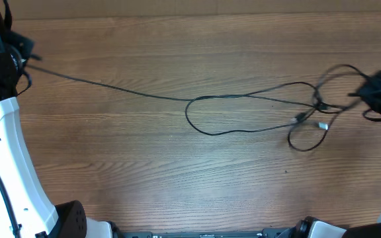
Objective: Untangle cables
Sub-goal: 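Open both grippers and drop the cable onto the table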
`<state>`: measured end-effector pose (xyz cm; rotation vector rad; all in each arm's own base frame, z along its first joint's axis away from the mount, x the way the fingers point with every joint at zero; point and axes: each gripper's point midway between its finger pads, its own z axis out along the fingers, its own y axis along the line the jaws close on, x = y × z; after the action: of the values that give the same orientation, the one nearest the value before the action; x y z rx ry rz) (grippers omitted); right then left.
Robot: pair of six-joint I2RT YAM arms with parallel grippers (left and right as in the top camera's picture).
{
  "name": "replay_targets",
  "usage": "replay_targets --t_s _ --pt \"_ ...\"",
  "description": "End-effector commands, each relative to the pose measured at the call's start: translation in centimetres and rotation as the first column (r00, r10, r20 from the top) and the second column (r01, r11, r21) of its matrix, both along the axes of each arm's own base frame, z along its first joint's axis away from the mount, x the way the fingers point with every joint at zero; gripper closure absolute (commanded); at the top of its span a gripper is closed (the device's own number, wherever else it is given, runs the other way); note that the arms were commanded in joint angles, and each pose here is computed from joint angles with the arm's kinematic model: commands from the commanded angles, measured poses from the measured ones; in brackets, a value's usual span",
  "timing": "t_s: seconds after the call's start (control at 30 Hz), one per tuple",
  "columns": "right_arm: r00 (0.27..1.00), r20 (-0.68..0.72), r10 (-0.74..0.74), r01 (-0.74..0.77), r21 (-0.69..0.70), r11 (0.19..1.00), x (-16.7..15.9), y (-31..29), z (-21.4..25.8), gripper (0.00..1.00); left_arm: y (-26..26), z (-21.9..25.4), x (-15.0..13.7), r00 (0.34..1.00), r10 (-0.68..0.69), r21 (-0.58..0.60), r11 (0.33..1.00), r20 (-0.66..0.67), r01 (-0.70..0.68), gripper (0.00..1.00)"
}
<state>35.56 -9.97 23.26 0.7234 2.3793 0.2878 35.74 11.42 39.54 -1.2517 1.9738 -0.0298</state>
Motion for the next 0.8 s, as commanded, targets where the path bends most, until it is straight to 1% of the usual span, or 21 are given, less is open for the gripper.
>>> replay_targets --t_s 0.0,0.03,0.07,0.13,0.17,0.2,0.23,0.27,0.33,0.47,0.5,0.57,0.6,0.63,0.67,0.77 --pt "0.608 0.486 0.627 -0.758 0.121 0.641 -0.6 14.8 8.0 0.96 -7.0 0.6 1.6 0.919 -0.393 -0.058 0.917 0.045 0.395 0.96" --pt "0.554 0.519 0.650 -0.800 0.117 0.589 -1.1 16.1 8.6 0.96 -7.8 0.6 1.7 0.899 -0.437 -0.040 0.898 0.033 0.438 0.96" --pt "0.517 0.537 0.667 -0.829 0.119 0.547 -1.5 17.4 9.0 0.96 -8.3 0.5 1.8 0.883 -0.470 -0.020 0.882 0.021 0.470 0.96" --pt "0.482 0.531 0.697 -0.856 0.115 0.504 -1.9 19.3 8.8 0.96 -9.5 0.4 1.9 0.834 -0.552 0.036 0.833 -0.017 0.552 0.96" --pt "0.473 0.518 0.712 -0.863 0.111 0.492 -2.1 20.1 8.6 0.96 -10.0 0.3 1.9 0.810 -0.585 0.059 0.808 -0.037 0.586 0.92" --pt "0.471 0.491 0.733 -0.867 0.103 0.488 -2.1 20.9 8.1 0.93 -10.3 0.3 1.9 0.793 -0.607 0.072 0.790 -0.051 0.609 0.75" --pt "0.477 0.460 0.749 -0.865 0.094 0.493 -2.1 21.3 7.5 0.83 -10.6 0.2 1.8 0.784 -0.618 0.077 0.780 -0.059 0.621 0.63" --pt "0.488 0.426 0.762 -0.859 0.082 0.505 -2.0 21.5 6.8 0.78 -10.7 0.1 1.7 0.779 -0.623 0.077 0.775 -0.064 0.627 0.50" --pt "0.519 0.348 0.781 -0.843 0.053 0.536 -1.8 21.7 5.4 0.78 -10.7 0.0 1.6 0.777 -0.626 0.070 0.774 -0.068 0.629 0.34" --pt "0.546 0.264 0.795 -0.829 0.032 0.559 -1.9 21.7 4.0 0.83 -11.4 -0.3 1.3 0.761 -0.645 0.044 0.760 -0.071 0.648 0.24" --pt "0.563 0.239 0.791 -0.818 0.021 0.575 -1.8 21.4 3.6 0.83 -12.1 -0.5 1.2 0.741 -0.667 0.032 0.741 -0.071 0.670 0.20" --pt "0.606 0.188 0.773 -0.787 0.002 0.617 -1.5 20.4 2.9 0.77 -13.4 -0.7 1.2 0.684 -0.725 0.037 0.683 -0.078 0.729 0.19" --pt "0.628 0.153 0.763 -0.770 -0.018 0.638 -1.3 19.7 2.4 0.69 -14.3 -0.9 1.2 0.651 -0.754 0.039 0.651 -0.088 0.758 0.18" --pt "0.662 0.092 0.744 -0.743 -0.045 0.668 -1.2 18.6 1.6 0.64 -15.4 -1.4 1.2 0.609 -0.786 0.037 0.609 -0.107 0.792 0.17" --pt "0.682 0.054 0.730 -0.727 -0.061 0.684 -1.3 17.9 1.1 0.60 -16.1 -1.7 1.2 0.583 -0.803 0.035 0.584 -0.124 0.811 0.17" --pt "0.725 -0.039 0.688 -0.687 -0.105 0.719 -1.5 16.1 0.0 0.51 -18.2 -3.4 1.1 0.503 -0.846 0.003 0.511 -0.177 0.860 0.18"
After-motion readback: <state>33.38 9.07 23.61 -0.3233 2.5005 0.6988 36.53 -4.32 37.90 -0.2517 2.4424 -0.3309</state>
